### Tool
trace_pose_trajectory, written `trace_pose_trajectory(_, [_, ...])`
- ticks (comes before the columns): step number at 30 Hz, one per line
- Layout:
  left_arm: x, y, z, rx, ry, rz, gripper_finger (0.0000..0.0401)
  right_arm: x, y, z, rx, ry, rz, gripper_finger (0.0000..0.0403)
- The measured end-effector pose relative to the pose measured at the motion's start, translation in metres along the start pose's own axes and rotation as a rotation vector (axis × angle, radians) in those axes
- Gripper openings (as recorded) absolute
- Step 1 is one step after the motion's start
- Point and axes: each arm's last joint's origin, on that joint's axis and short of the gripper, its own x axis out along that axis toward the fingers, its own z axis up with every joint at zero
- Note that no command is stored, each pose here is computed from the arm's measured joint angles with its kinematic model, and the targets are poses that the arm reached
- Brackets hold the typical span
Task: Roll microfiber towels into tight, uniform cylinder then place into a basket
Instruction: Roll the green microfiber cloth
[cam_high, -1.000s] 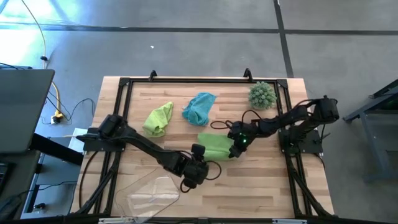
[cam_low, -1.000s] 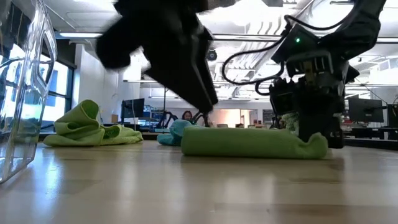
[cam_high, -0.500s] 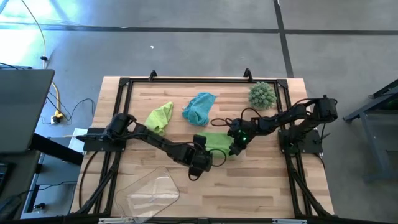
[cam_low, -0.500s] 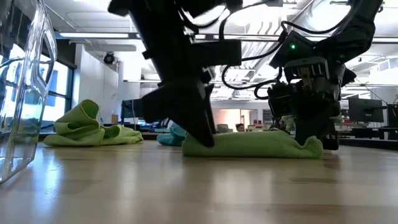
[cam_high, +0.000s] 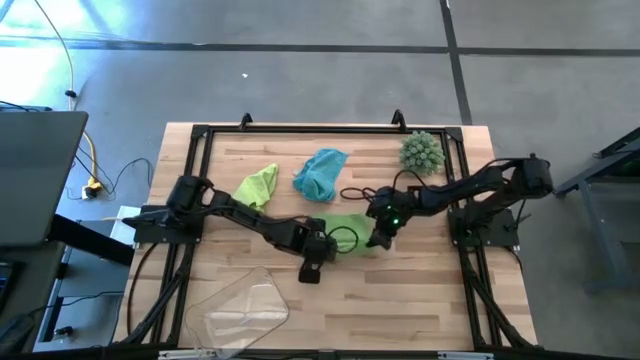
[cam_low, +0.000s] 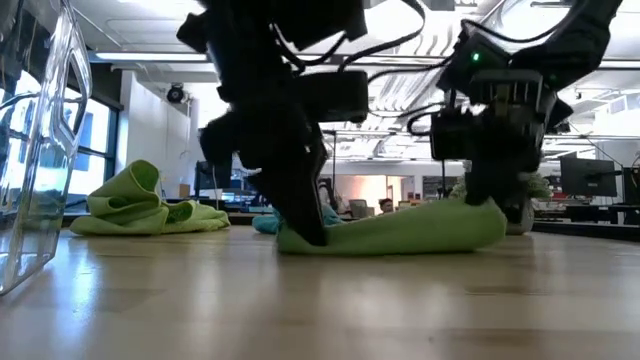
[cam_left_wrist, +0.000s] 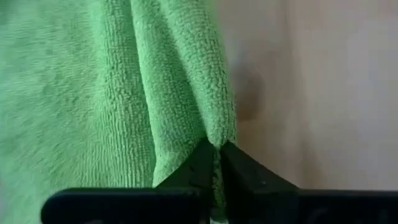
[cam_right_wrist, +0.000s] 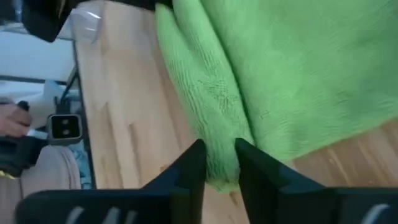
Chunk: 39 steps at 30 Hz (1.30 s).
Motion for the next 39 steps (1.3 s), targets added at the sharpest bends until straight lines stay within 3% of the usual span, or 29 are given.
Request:
trace_pose_trajectory(4, [-0.008,0.008,-0.004,-0.043,-0.137,-0.213,0.0005,-0.012,0.01,0.001,-0.091,-0.032,0.024,0.0108])
trace_pose_trajectory(7, [-0.008,0.021,-0.009,-0.118,-0.18,-0.344,0.0004,-0.019,0.021,-0.002,-0.225,-0.066,0.019,0.0114])
trace_pose_trajectory(14, [0.002,0.034,-0.029,-0.247,-0.103,-0.347,0.0002,-0.011,0.062,-0.032,-0.729,-0.175,-0.157,0.0114])
trace_pose_trajectory(20, [0.002,0.032,-0.031,-0.279,-0.087,-0.352,0.0002,0.004,0.093,-0.063,-0.998,-0.286,-0.246,0.0114])
trace_pose_trajectory(26, [0.002,0.032,-0.031,-0.295,-0.083,-0.347,0.0002,0.023,0.11,-0.082,-1.066,-0.424,-0.281,0.0114])
trace_pose_trajectory(32, [0.002,0.032,-0.031,-0.296,-0.083,-0.346,0.0001,0.049,0.111,-0.102,-1.141,-0.362,-0.35,0.0114])
trace_pose_trajectory(39, [0.002,0.032,-0.031,-0.304,-0.084,-0.341,0.0001,0.068,0.103,-0.103,-1.193,-0.299,-0.419,0.0114])
